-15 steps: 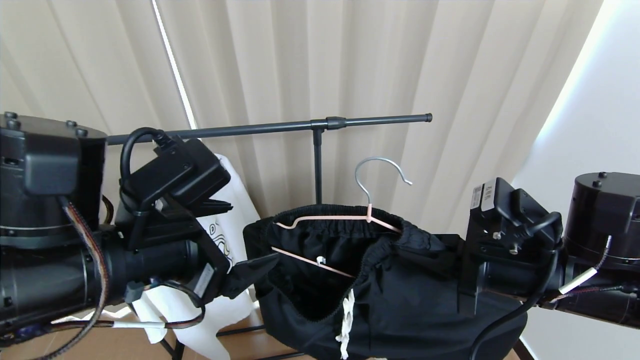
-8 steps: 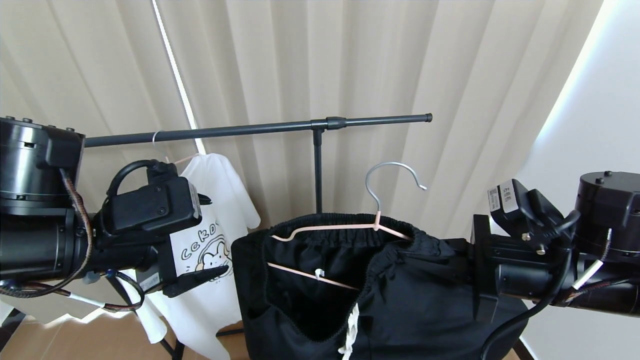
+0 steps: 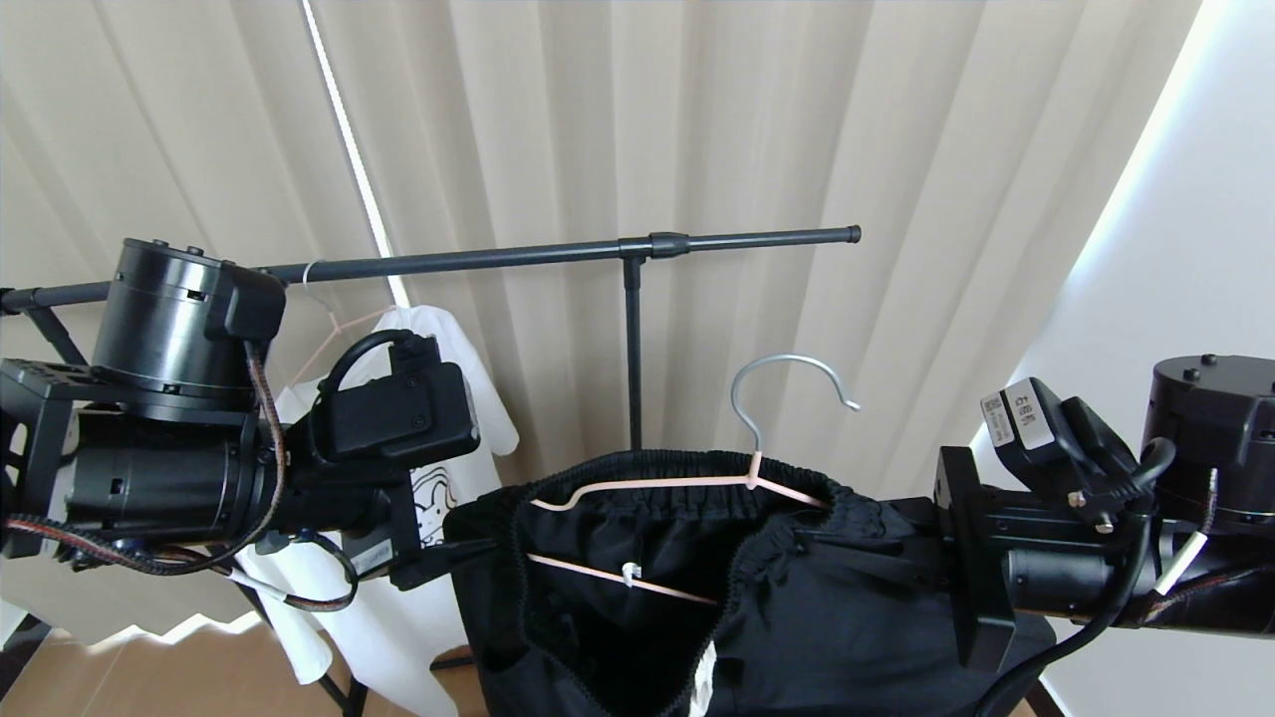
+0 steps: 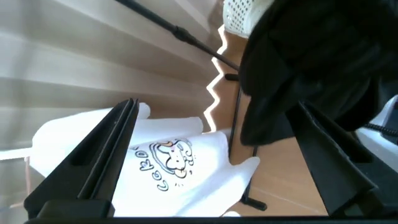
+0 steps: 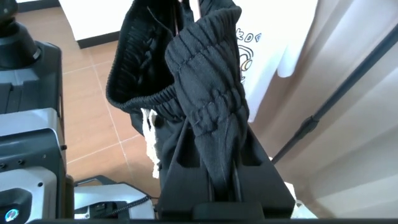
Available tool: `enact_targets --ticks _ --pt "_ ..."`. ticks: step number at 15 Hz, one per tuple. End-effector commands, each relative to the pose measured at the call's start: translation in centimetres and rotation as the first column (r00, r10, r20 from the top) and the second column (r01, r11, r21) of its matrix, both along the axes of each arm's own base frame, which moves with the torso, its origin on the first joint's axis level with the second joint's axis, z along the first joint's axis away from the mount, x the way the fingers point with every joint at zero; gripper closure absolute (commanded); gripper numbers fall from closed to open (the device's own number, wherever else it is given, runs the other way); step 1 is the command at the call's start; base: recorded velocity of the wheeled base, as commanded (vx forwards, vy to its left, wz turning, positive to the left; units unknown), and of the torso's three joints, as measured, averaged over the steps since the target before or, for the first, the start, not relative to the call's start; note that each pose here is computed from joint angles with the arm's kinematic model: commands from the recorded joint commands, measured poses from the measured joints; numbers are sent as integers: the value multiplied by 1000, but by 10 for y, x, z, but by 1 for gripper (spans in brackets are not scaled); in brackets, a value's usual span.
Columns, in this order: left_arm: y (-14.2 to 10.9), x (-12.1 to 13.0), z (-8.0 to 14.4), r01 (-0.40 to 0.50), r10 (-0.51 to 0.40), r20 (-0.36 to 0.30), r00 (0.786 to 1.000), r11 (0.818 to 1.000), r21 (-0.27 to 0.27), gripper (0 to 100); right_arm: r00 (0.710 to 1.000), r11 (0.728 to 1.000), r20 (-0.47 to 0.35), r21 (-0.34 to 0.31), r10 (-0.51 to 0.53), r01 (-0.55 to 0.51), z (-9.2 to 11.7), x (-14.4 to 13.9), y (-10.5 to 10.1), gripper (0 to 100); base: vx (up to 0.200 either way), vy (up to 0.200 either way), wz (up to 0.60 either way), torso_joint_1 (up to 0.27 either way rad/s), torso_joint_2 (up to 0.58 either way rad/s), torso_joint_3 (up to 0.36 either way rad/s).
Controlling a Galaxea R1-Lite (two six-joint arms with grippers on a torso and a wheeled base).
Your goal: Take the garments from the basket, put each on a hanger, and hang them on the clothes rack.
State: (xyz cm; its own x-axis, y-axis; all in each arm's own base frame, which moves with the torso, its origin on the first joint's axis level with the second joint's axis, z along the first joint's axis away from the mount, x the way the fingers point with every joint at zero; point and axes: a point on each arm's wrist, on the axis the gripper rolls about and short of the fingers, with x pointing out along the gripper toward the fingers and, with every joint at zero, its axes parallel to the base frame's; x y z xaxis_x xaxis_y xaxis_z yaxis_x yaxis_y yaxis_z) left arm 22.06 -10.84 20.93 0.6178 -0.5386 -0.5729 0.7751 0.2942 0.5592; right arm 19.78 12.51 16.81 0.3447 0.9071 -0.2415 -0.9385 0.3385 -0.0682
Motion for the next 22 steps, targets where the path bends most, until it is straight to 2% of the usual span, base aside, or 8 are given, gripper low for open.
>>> enact_targets --ticks 1,6,8,12,15,22 --pt "-11 2 -2 21 -21 -21 1000 1000 -12 0 1000 1000 4 1 5 -5 0 -1 0 100 0 0 0 0 0 0" --pt "-28 -1 -5 57 -60 -66 996 997 -46 0 999 1000 50 29 5 -7 -3 -3 -1 100 0 0 0 0 0 0" --pt "-32 1 -5 105 -113 -92 989 991 -86 0 998 999 47 33 34 -35 -4 -5 -2 100 0 0 0 0 0 0" --pt "-37 6 -10 124 -135 -120 984 988 -95 0 997 997 47 42 62 -64 -5 -5 -7 100 0 0 0 0 0 0" --pt "-42 9 -3 154 -183 -155 971 971 -182 0 995 996 70 28 77 -79 -6 -4 -7 100 0 0 0 0 0 0" --pt "-62 12 -11 206 -240 -187 952 961 -185 0 993 996 84 38 81 -85 -5 -3 -6 100 0 0 0 0 0 0"
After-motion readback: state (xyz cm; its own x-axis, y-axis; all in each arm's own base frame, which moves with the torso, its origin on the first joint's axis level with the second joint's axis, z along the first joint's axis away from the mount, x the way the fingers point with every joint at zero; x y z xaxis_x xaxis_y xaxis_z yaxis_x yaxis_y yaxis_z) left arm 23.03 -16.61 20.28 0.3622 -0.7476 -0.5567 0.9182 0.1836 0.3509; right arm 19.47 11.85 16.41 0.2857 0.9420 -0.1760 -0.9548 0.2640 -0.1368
